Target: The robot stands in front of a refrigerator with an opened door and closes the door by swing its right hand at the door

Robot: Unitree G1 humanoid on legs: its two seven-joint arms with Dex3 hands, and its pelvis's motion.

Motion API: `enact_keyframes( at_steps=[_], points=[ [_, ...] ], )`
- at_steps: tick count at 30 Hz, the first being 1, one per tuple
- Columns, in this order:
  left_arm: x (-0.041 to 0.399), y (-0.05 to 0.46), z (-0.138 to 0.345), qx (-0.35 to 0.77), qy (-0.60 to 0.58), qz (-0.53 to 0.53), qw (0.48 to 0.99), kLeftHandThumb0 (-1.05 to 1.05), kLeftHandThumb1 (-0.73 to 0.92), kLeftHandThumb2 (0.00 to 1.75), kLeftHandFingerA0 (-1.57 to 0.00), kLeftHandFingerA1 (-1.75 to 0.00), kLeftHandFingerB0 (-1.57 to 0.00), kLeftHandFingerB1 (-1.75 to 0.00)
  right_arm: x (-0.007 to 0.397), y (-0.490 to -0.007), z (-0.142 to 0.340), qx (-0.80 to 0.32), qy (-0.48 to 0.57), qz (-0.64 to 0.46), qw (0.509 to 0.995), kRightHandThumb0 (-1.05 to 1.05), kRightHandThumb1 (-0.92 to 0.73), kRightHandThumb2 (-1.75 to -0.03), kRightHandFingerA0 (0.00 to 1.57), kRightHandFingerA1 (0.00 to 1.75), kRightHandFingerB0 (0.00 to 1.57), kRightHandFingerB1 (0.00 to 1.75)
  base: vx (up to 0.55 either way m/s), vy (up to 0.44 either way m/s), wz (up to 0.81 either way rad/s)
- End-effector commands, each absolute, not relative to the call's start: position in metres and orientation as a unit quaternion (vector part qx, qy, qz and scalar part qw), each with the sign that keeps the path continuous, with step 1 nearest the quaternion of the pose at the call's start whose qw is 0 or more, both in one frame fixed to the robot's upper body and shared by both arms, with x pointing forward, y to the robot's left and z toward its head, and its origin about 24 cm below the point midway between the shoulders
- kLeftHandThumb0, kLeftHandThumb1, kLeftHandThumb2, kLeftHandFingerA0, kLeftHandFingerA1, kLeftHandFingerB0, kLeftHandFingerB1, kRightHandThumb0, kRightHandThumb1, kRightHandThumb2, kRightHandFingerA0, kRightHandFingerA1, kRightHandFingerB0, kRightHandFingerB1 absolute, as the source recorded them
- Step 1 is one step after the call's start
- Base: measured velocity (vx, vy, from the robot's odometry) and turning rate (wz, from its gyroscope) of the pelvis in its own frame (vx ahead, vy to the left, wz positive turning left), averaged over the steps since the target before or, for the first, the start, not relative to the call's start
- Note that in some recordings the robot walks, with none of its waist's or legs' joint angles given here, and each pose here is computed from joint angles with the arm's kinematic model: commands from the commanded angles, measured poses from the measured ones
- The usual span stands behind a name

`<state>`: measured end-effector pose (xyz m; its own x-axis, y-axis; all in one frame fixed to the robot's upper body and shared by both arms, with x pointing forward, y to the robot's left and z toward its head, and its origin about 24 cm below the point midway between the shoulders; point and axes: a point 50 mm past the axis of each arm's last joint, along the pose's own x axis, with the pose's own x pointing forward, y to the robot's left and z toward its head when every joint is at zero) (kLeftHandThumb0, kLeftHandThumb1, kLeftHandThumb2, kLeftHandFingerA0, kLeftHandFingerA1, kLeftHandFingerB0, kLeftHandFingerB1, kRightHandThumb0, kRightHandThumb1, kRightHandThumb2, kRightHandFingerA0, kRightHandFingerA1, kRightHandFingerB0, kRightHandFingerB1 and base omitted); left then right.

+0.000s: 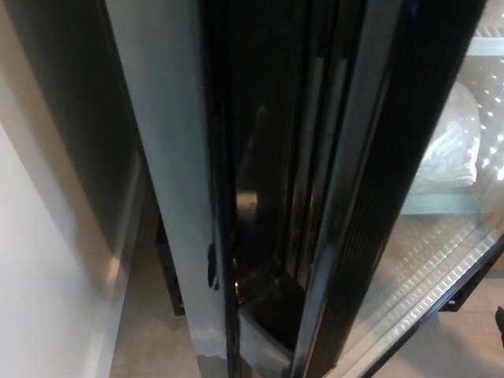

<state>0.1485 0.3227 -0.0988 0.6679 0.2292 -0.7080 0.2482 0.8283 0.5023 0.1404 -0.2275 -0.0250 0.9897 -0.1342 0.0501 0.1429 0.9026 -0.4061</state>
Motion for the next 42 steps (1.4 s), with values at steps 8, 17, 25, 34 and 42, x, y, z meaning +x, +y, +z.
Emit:
enact_keyframes(
  at_steps=[8, 17, 25, 34, 42],
  points=[
    [0.111, 0.324, -0.109, 0.314, 0.431, -0.036, 0.845, -0.6, 0.92, 0.67, -0.42, -0.53, -0.37, -0.45, 0.122, -0.152, 0.182, -0.185, -0.577, -0.126, 0.786, -0.88, -0.74, -1.1, 0.0, 0.5, 0.01, 0.33, 0.0, 0.0, 0.0],
    [0.116, 0.324, -0.107, 0.304, 0.43, -0.033, 0.849, -0.6, 0.91, 0.67, -0.42, -0.52, -0.37, -0.44, 0.138, -0.123, 0.196, -0.244, -0.583, -0.072, 0.772, -0.9, -0.79, -1.15, 0.0, 0.12, 0.0, 0.09, 0.0, 0.0, 0.0],
    [0.124, 0.324, -0.104, 0.305, 0.419, -0.034, 0.854, -0.61, 0.87, 0.67, -0.41, -0.5, -0.35, -0.43, 0.178, -0.096, 0.192, -0.316, -0.582, -0.021, 0.749, -0.76, -0.78, -1.01, 0.0, 0.05, 0.0, 0.07, 0.0, 0.0, 0.0],
    [0.133, 0.32, -0.103, 0.315, 0.415, -0.046, 0.852, -0.62, 0.9, 0.67, -0.41, -0.52, -0.36, -0.44, 0.239, -0.058, 0.177, -0.361, -0.519, 0.071, 0.772, -0.73, -0.81, -1.14, 0.0, 0.17, 0.0, 0.19, 0.0, 0.0, 0.0],
    [0.136, 0.319, -0.102, 0.32, 0.411, -0.05, 0.852, -0.6, 0.9, 0.66, -0.41, -0.52, -0.37, -0.44, 0.3, -0.035, 0.157, -0.446, -0.431, 0.099, 0.778, -0.81, -0.8, -1.1, 0.0, 0.17, 0.0, 0.15, 0.0, 0.0, 0.0]
  ],
)
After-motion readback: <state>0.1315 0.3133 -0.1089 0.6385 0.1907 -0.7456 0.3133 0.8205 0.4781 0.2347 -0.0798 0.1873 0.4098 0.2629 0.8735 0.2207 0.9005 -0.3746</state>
